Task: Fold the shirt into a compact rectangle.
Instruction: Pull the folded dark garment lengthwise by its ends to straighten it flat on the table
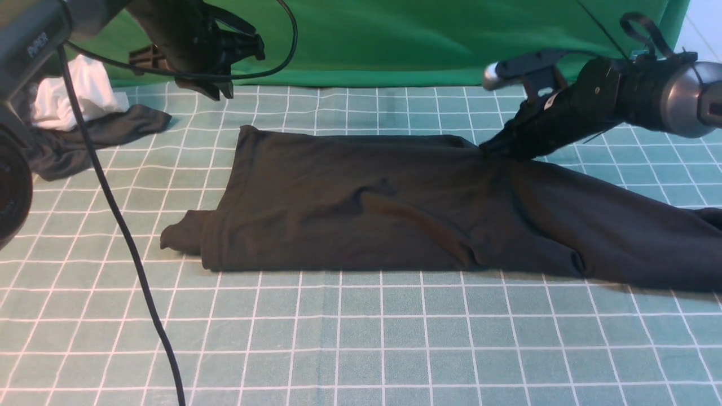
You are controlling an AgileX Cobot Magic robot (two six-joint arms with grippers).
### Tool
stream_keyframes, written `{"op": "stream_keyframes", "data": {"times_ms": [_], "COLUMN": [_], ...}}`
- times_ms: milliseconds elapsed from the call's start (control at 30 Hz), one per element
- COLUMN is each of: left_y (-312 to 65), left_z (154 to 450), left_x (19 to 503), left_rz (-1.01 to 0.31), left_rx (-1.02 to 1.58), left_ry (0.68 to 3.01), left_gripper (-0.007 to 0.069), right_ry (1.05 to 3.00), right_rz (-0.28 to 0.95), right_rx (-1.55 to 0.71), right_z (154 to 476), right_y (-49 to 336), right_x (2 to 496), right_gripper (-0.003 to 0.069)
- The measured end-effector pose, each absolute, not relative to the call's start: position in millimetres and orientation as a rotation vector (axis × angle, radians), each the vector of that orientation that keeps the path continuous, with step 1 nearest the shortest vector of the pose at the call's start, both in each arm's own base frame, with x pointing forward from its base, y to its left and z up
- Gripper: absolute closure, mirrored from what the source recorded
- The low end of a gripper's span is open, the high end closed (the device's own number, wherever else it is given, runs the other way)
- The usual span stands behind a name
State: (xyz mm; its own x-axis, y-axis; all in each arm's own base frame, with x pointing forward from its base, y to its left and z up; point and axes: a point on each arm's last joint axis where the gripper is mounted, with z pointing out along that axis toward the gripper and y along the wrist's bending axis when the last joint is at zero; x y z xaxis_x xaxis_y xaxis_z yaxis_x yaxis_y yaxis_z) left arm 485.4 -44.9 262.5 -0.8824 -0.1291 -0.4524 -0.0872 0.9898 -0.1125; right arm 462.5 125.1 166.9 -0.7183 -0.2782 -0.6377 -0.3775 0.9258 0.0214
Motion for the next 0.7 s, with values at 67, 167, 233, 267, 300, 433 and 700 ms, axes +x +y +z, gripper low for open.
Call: {"op": "stream_keyframes", "data": {"times_ms": [67, 167, 233, 267, 300, 433, 700], "left_y": [-45.2, -45.4, -44.7, -44.5, -43.9, -41.1, -45.6], "left_z": [259.8, 257.2, 256.2, 255.5, 255.3, 253.7, 251.9], "left_x": [485.8, 484.2, 482.0, 482.0, 481.7, 482.0, 481.7], "left_rz": [-0.123, -0.122, -0.106, -0.100, -0.090, -0.090, -0.171], "left_rx": [-0.150, -0.146, -0.121, -0.117, -0.114, -0.122, -0.105], "left_ry": [2.667, 2.696, 2.721, 2.727, 2.730, 2.737, 2.750], "left_gripper": [0.0561, 0.0563, 0.0563, 0.0563, 0.0563, 0.0563, 0.0563], "right_ry": [2.446, 2.520, 2.569, 2.597, 2.628, 2.768, 2.895], "right_rz": [0.213, 0.245, 0.255, 0.258, 0.261, 0.265, 0.264], "right_rx": [-0.413, -0.331, -0.281, -0.264, -0.247, -0.077, 0.211], "right_z": [181.2, 223.5, 257.8, 270.2, 282.0, 307.7, 245.0], "right_y": [112.5, 80.9, 52.6, 40.6, 28.7, -28.9, -67.8], "right_x": [465.0, 459.3, 445.2, 436.8, 427.0, 373.9, 321.5], "right_gripper": [0.0648, 0.0648, 0.0648, 0.0648, 0.0648, 0.0647, 0.0398]}}
